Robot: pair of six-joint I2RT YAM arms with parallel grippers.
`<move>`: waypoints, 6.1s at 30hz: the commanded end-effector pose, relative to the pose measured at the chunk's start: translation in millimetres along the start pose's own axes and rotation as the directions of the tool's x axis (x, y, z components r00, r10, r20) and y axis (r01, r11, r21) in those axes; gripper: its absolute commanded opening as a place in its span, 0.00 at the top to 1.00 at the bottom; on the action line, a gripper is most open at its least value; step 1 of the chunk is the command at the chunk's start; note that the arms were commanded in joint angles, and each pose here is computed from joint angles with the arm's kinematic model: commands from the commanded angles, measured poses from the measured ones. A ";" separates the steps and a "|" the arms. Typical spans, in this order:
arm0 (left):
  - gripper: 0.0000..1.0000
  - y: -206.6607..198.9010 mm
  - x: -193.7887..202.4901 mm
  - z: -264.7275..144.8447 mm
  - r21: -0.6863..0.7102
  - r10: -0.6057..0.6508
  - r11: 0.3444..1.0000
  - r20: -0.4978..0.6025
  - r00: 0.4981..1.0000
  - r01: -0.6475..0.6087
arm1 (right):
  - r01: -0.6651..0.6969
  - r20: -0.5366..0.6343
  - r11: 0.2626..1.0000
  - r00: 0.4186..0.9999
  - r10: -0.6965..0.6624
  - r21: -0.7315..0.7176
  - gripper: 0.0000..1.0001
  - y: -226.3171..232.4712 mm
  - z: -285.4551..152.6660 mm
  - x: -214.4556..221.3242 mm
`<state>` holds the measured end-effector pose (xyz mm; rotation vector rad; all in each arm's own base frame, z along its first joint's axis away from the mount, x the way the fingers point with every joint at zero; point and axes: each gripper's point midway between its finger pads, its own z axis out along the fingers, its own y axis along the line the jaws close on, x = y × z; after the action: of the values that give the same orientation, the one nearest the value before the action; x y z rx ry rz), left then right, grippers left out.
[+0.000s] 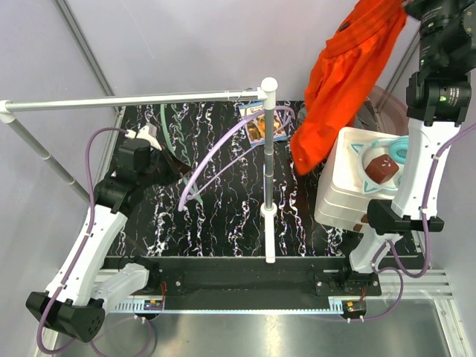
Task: Remove the shorts from the hanger
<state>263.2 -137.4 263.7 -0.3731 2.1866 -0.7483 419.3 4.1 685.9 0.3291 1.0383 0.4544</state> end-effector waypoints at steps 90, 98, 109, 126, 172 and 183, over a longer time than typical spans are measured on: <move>1.00 -3.7 19.7 -24.1 0.088 0.019 0.996 -0.007 1.000 -0.019 | 0.849 -0.991 0.526 0.110 -0.081 0.051 0.29 -185.9 -222.1 437.3; 1.00 -0.6 22.0 -20.0 0.074 0.018 0.997 -0.021 1.000 -0.017 | 0.813 -0.953 0.553 0.283 -0.105 0.180 1.00 -186.8 -170.1 420.2; 1.00 -1.4 18.9 -16.7 0.068 0.035 0.997 -0.025 0.999 -0.033 | 0.743 -0.802 0.561 0.557 -0.216 0.365 1.00 -187.2 -63.6 356.3; 1.00 -18.4 38.4 -17.1 0.175 0.053 0.984 -0.145 0.988 -0.027 | 0.691 -0.667 0.586 0.675 -0.316 0.422 0.95 -229.6 7.2 347.8; 1.00 -106.0 5.8 -134.9 0.426 0.121 0.902 -0.088 0.989 -0.073 | -0.070 -0.921 0.992 0.370 0.121 0.103 0.00 29.7 -260.3 248.1; 1.00 -119.6 -33.2 -164.0 0.396 0.128 0.905 0.103 0.986 -0.159 | -0.063 -0.926 0.994 0.362 0.104 0.087 0.00 24.2 -277.6 245.5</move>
<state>167.7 -161.4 402.3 -0.0797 2.0782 -1.1057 278.2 158.1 365.5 0.1539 2.2619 0.6964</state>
